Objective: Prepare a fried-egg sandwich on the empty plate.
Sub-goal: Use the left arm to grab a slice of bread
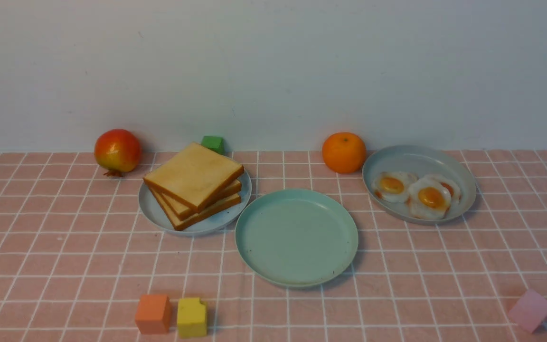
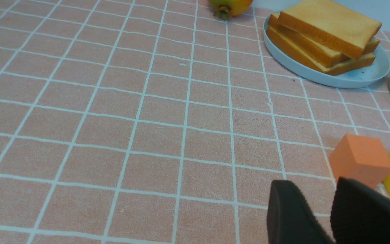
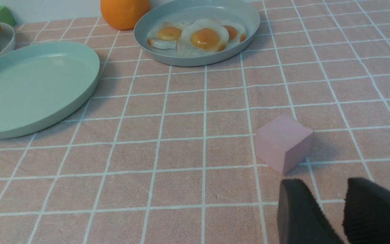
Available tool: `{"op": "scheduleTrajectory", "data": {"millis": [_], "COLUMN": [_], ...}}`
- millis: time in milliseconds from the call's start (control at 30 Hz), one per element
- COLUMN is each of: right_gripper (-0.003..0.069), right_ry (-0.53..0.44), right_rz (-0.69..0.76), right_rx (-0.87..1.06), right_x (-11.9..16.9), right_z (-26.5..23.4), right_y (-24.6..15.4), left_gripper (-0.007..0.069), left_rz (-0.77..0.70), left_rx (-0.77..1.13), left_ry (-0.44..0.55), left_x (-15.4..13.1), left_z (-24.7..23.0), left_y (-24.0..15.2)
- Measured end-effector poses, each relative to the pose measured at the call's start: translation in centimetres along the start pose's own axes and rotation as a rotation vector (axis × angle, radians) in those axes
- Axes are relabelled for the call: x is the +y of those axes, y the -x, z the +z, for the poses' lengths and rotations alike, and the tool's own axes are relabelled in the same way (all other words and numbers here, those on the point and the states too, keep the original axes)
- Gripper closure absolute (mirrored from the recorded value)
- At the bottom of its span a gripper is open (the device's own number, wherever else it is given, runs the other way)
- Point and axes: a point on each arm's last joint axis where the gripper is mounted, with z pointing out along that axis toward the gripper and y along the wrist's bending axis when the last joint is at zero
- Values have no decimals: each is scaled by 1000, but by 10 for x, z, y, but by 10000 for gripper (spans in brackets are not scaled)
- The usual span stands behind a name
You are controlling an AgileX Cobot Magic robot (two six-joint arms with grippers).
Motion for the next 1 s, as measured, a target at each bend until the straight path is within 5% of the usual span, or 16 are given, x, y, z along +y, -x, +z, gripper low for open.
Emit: {"op": "scheduleTrajectory", "data": {"millis": [467, 567, 767, 1000], "right_gripper": [419, 419, 419, 419], "right_ry": [0, 0, 0, 0], "right_rz": [0, 0, 0, 0], "right_rx": [0, 0, 0, 0], "right_x": [0, 0, 0, 0], "right_z": [0, 0, 0, 0], "right_y": [0, 0, 0, 0], "left_gripper": [386, 386, 386, 444], "left_rz": [-27, -177, -771, -870], "left_rx": [-11, -40, -157, -185], "left_ry": [-10, -53, -201, -268], "left_x": [-1, -4, -11, -17], "left_z": [0, 1, -2, -11], "left_y": [1, 3, 17, 36]}}
